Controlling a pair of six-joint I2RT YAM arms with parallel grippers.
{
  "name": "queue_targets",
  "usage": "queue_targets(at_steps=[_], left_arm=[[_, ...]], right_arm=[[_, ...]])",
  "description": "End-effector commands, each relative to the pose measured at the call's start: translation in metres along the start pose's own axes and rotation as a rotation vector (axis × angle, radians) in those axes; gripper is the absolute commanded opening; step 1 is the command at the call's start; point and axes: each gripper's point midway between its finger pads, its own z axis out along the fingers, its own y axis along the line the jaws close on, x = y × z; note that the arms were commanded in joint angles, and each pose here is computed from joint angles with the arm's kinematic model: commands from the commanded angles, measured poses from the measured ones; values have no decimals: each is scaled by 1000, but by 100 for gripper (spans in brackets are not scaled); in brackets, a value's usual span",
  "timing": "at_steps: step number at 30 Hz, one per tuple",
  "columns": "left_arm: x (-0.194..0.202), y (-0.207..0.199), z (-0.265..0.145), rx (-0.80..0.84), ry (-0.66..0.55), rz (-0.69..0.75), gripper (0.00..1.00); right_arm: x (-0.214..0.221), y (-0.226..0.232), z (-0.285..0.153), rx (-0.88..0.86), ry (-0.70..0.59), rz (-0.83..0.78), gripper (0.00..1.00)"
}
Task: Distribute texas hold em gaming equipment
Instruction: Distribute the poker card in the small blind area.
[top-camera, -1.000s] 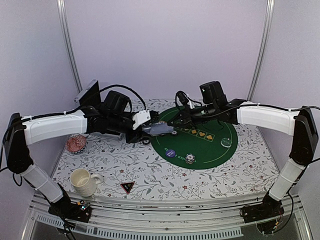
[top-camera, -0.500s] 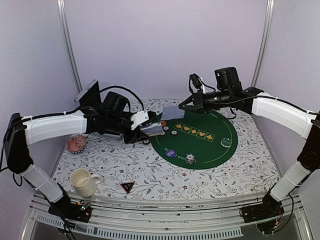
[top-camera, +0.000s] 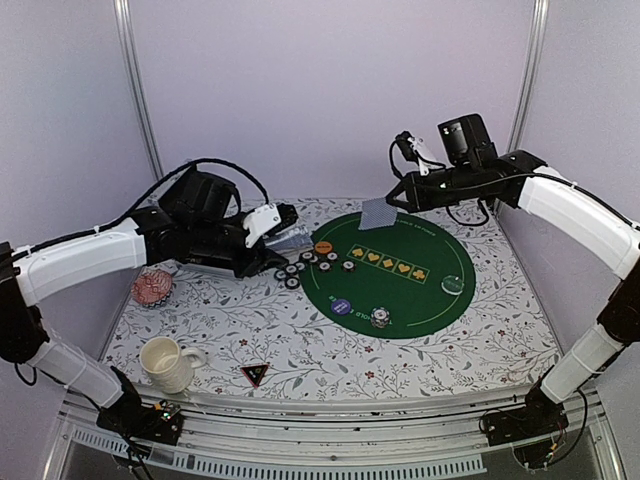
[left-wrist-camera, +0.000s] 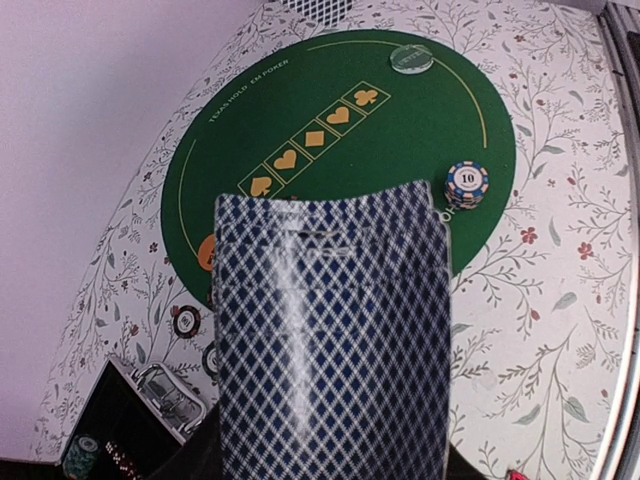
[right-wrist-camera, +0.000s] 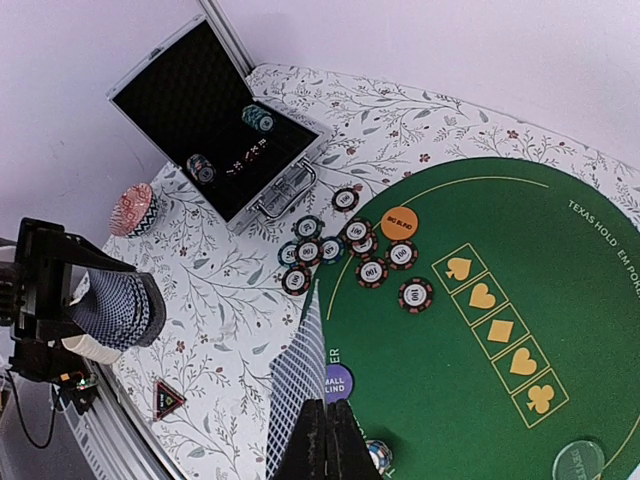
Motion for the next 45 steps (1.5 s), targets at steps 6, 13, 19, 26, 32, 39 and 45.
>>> queue_targets(at_steps=[6,13,19,26,32,39,45], left_arm=[[-5,8,-11,-44,-29,-43,44],[-2,10,-17,-85,-39,-85,45],[11,13,-23,-149,-37,-99,46],[11,4,-19,-106,-61,-101,44],[11,3,-24,-118,-76,-87,45],[14,3,-21,-115,-68,-82,45],[13,0,-21,-98,-72,-78,45]], right_arm=[[10,5,-4,-28,64,-49,2],[29,-3,2,-11,87,8,2],[29,0,6,-56,88,40,2],[65,-39,26,-163,140,189,2],[119,-84,42,-156,213,340,2],[183,-122,34,-52,221,561,2],[227,-127,32,-6,244,678,4]])
